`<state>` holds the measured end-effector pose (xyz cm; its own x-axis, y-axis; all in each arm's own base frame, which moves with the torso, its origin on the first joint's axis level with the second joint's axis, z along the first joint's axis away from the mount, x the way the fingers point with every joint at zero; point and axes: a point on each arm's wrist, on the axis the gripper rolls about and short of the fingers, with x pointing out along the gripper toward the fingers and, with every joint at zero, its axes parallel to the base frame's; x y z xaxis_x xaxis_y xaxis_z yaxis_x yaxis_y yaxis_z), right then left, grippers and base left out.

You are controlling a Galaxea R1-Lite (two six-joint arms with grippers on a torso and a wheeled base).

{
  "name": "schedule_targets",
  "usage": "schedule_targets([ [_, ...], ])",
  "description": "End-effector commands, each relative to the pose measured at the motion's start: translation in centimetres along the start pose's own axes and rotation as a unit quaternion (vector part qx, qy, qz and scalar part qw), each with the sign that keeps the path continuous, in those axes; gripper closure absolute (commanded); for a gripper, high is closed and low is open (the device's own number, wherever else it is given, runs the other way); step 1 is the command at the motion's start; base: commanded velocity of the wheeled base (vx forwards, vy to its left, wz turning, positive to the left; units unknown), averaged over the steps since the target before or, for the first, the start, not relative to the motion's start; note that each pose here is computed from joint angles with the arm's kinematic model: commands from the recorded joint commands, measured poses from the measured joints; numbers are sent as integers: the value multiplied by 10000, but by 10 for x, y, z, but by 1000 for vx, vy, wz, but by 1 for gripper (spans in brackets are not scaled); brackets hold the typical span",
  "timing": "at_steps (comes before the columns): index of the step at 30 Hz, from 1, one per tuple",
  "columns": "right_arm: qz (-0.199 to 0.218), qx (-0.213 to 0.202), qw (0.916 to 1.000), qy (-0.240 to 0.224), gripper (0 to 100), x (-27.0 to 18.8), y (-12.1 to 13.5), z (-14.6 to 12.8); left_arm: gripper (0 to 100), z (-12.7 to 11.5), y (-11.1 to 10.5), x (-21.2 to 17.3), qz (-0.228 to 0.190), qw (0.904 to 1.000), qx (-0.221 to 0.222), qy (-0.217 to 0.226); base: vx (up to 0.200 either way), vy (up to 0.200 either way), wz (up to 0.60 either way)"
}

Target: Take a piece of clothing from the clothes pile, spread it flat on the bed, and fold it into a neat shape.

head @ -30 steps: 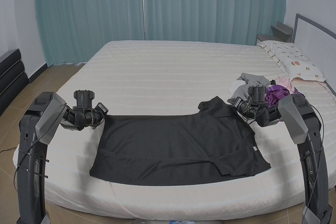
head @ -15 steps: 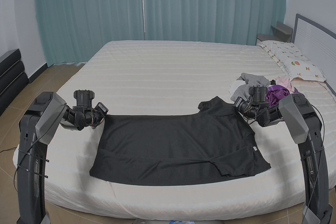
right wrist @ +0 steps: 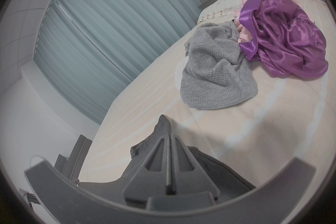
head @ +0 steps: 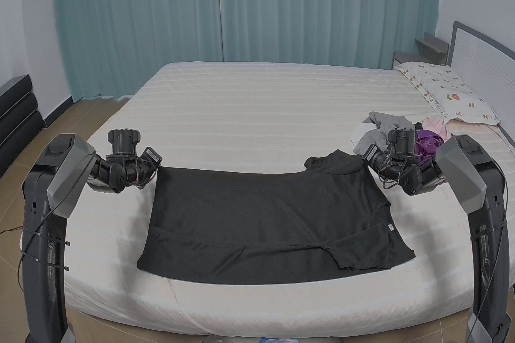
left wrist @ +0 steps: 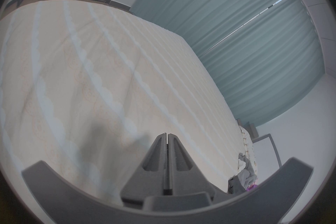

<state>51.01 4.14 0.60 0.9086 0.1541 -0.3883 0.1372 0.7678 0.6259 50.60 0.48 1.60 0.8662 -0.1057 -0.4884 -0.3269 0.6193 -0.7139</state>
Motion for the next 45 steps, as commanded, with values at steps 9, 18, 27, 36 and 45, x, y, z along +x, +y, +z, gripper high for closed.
schedule_targets([
  [9, 63, 90, 9997, -212, 100, -20, 1, 13, 100, 11, -8, -10, -94, 9999, -51, -134, 0, 0, 0],
  [18, 12, 95, 9997, -207, 100, -23, -8, 9, 100, 13, -10, -12, -103, 9998, -44, -160, 0, 0, 0],
  [27, 47, 132, 9998, 133, 100, -48, -9, 7, 100, 5, -3, -26, 105, 9999, -46, 7, 0, 0, 0],
  [36, 63, 251, 9975, 661, 100, -86, -18, 2, 100, 0, -2, -48, 234, 9996, -14, 162, 0, 0, 0],
  [45, 203, 280, 9967, 731, 100, -113, -25, -6, 100, -6, 2, -72, 346, 9985, 166, 381, 0, 0, 0],
])
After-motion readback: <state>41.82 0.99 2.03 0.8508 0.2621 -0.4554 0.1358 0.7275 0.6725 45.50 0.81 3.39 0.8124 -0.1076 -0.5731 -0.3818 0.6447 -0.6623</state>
